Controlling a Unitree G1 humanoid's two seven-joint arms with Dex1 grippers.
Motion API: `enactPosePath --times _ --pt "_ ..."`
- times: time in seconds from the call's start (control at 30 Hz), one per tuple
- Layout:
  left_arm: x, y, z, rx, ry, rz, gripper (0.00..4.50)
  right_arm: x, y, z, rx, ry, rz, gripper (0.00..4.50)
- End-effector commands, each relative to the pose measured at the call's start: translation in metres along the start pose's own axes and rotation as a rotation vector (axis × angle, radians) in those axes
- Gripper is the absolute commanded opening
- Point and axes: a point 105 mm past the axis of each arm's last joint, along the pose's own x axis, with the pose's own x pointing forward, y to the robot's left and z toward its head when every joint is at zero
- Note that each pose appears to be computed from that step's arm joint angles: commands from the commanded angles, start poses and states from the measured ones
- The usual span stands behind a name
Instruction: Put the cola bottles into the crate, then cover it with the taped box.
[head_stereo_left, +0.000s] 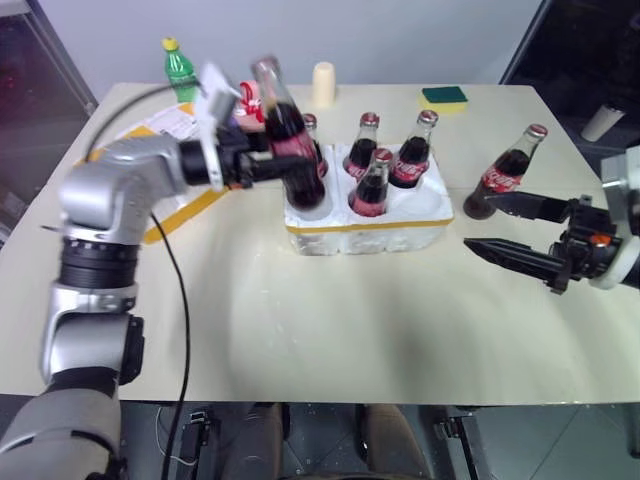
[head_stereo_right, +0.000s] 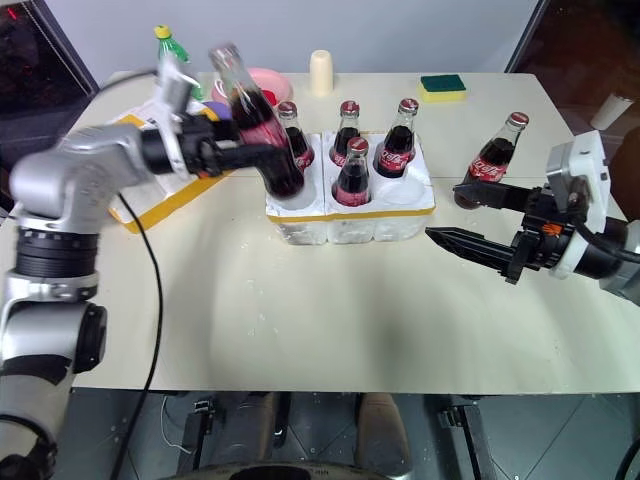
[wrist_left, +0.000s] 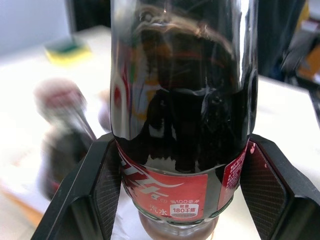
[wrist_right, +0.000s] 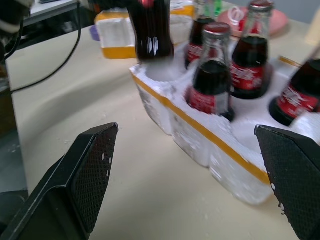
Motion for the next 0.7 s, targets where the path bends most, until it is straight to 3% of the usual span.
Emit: enactPosePath --times 0.03,0.17,0.4,0.47,0.53,0.7 --pt "0.009 0.008 0.016 0.142 -0.031 0.051 2.72 -0.006 0.007 0.012 -0.037 -0.043 -0.004 4.50" --pt "0.024 0.006 0.010 0.162 -0.039 0.041 2.72 -0.008 0.008 0.010 -0.025 -0.046 -0.015 4.50" --pt "0.038 -0.004 -0.024 0.234 0.067 0.018 2.72 -0.005 0.005 0.007 -0.016 -0.051 -0.029 4.50" --pt "0.040 -0.005 -0.031 0.225 0.082 0.019 3.79 -0.004 0.002 0.005 -0.023 -0.048 -0.042 4.50" --pt "0.039 -0.006 -0.037 0.223 0.094 0.024 4.47 -0.002 -0.001 0.003 -0.042 -0.032 -0.061 4.50" --pt "0.030 -0.007 -0.032 0.230 0.075 0.037 4.47 -0.003 -0.016 0.001 -0.065 -0.028 -0.157 4.50"
